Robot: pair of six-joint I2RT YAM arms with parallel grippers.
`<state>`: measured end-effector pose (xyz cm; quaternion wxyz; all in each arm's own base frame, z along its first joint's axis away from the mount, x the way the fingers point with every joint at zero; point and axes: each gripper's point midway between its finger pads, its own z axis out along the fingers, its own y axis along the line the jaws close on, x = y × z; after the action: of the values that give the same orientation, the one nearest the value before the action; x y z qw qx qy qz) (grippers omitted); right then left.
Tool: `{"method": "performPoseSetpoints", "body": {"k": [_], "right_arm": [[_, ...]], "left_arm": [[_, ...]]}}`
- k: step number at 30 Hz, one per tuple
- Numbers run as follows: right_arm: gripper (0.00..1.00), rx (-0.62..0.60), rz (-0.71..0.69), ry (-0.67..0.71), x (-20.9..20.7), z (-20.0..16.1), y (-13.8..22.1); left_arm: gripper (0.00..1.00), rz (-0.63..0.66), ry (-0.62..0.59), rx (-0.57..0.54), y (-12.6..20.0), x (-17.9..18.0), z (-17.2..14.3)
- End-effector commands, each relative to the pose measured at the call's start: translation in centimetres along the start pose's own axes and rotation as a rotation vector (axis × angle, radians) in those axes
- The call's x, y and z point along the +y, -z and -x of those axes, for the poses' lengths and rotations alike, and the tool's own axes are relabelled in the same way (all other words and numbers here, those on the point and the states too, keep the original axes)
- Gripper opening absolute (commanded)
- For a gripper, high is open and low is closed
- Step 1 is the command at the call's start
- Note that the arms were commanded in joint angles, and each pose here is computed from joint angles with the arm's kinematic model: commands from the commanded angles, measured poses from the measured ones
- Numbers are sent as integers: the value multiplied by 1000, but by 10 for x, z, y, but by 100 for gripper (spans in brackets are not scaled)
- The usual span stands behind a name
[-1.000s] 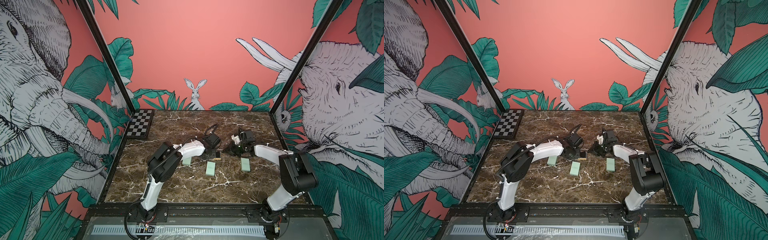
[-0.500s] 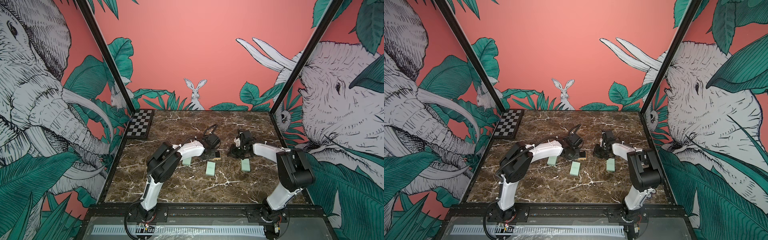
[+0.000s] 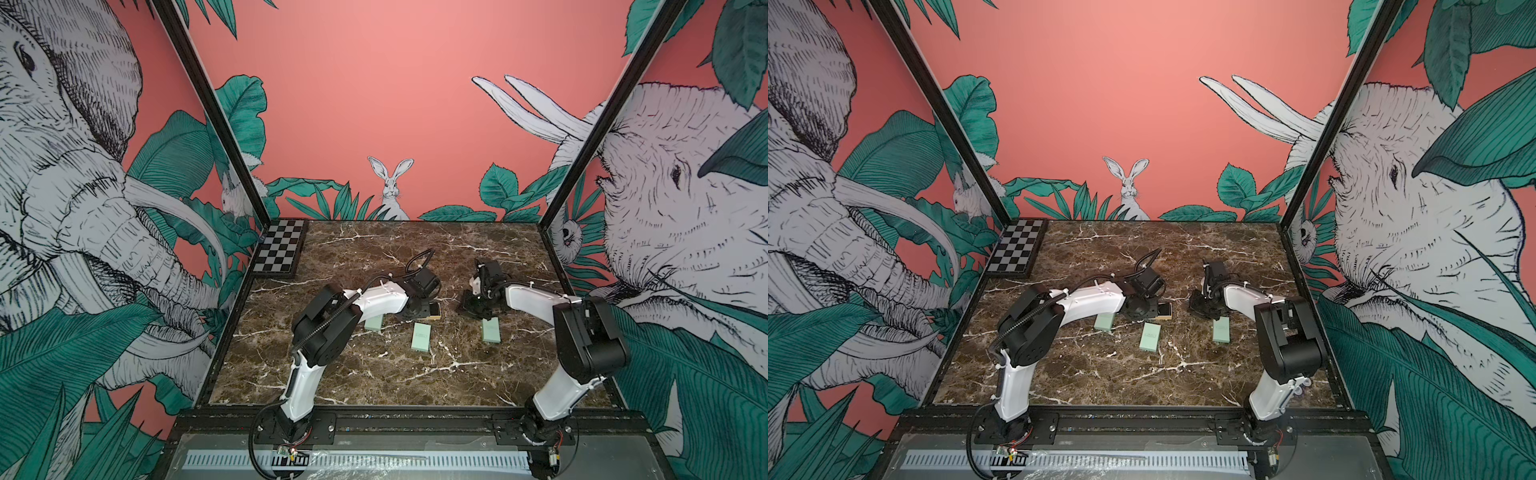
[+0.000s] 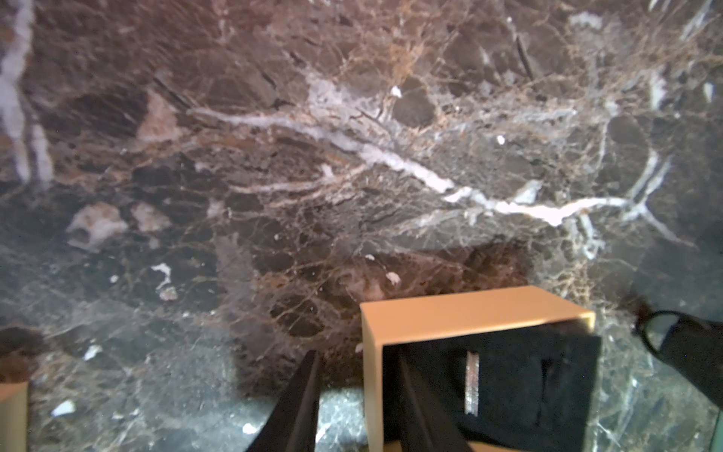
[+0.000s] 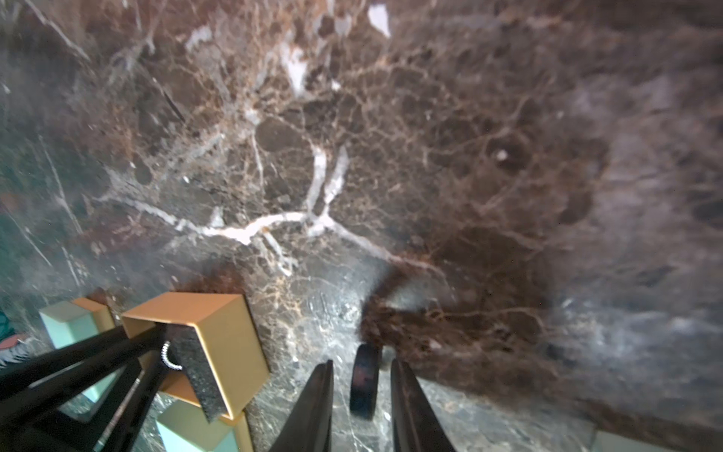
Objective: Take the rings out of the lift-off lid box
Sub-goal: Place the ring at the center of the board.
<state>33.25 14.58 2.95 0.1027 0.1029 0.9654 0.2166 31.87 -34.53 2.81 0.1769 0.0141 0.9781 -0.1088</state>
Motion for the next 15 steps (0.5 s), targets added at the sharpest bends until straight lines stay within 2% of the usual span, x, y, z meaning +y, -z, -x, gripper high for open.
{"method": "performPoseSetpoints", "body": {"k": [1,5,11,15], "right_arm": [[30,-35,-18,24,0,5,12],[31,-67,-27,37,1,8,21],[24,-67,-60,43,-4,6,20],[24,-64,-59,97,6,1,21]], "left_arm": [[35,34,12,-7,12,10,-3],[35,37,11,-13,13,10,-1],[35,38,11,-14,14,10,-1],[35,37,12,-14,14,11,-2]]}}
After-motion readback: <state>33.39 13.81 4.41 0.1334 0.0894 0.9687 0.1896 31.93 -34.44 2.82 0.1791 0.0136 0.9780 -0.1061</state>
